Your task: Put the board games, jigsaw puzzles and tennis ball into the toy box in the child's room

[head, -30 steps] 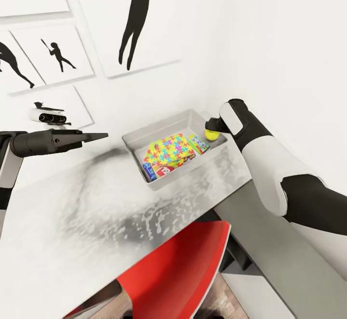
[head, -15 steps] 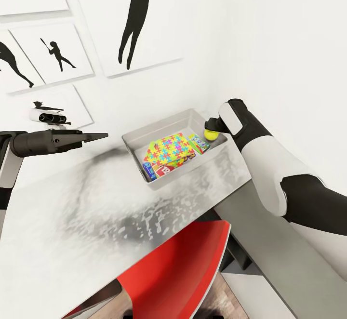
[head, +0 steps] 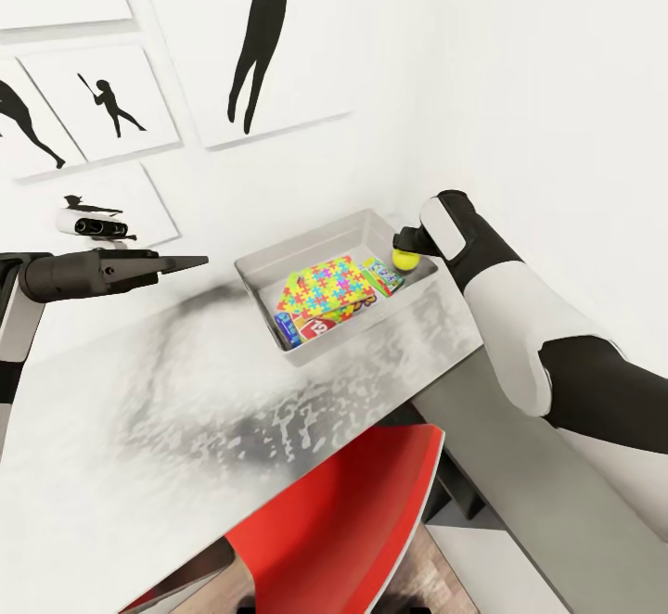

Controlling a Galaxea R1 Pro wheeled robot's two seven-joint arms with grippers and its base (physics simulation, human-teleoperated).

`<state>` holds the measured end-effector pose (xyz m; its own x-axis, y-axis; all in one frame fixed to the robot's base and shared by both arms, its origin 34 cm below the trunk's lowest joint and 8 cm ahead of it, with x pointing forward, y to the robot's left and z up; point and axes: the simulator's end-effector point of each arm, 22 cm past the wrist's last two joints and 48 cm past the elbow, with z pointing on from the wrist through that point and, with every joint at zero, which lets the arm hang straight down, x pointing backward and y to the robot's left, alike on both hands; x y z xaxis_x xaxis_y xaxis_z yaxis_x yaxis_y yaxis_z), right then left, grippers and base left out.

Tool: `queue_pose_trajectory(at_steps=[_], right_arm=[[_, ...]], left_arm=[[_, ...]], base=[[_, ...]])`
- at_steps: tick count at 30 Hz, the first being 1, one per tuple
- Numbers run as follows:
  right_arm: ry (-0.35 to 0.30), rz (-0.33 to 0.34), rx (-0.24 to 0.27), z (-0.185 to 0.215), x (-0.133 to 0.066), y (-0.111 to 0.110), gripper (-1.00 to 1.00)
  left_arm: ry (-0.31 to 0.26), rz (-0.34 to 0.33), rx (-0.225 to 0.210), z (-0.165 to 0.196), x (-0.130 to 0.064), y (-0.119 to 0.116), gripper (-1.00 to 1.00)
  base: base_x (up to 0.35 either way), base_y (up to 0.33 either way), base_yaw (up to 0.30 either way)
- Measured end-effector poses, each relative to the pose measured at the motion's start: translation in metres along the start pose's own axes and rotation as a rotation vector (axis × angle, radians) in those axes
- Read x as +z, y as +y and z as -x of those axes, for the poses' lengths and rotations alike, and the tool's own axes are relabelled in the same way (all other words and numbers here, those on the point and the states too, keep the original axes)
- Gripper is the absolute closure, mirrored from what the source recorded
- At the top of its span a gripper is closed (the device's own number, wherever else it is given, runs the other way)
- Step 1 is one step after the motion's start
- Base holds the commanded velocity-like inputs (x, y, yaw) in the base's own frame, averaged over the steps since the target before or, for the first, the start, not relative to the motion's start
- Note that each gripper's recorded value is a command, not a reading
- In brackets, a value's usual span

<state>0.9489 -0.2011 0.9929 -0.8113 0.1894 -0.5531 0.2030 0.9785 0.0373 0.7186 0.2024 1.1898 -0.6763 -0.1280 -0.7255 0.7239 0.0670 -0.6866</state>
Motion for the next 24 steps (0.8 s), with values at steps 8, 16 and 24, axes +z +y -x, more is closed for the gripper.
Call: queue_pose_trajectory(at_steps=[8, 16, 24], right_arm=[[0.0, 0.0, 0.002, -0.0005, 0.0004, -0.0001, -1.0], [-0.001, -0.002, 0.004, -0.0001, 0.0008, -0.0019, -1.0], [-0.004, 0.0, 0.006, 0.0003, 0.0009, -0.0014, -1.0]], left_arm=[[0.0, 0.0, 0.0, 0.0, 0.0, 0.0, -1.0], [0.001, 0.001, 0.0, -0.0001, -0.0002, 0.0002, -1.0], [0.001, 0.003, 0.0, 0.0001, -0.0006, 0.0003, -1.0]], base=[[0.0, 0.0, 0.0], [0.0, 0.0, 0.0], [0.0, 0.0, 0.0]])
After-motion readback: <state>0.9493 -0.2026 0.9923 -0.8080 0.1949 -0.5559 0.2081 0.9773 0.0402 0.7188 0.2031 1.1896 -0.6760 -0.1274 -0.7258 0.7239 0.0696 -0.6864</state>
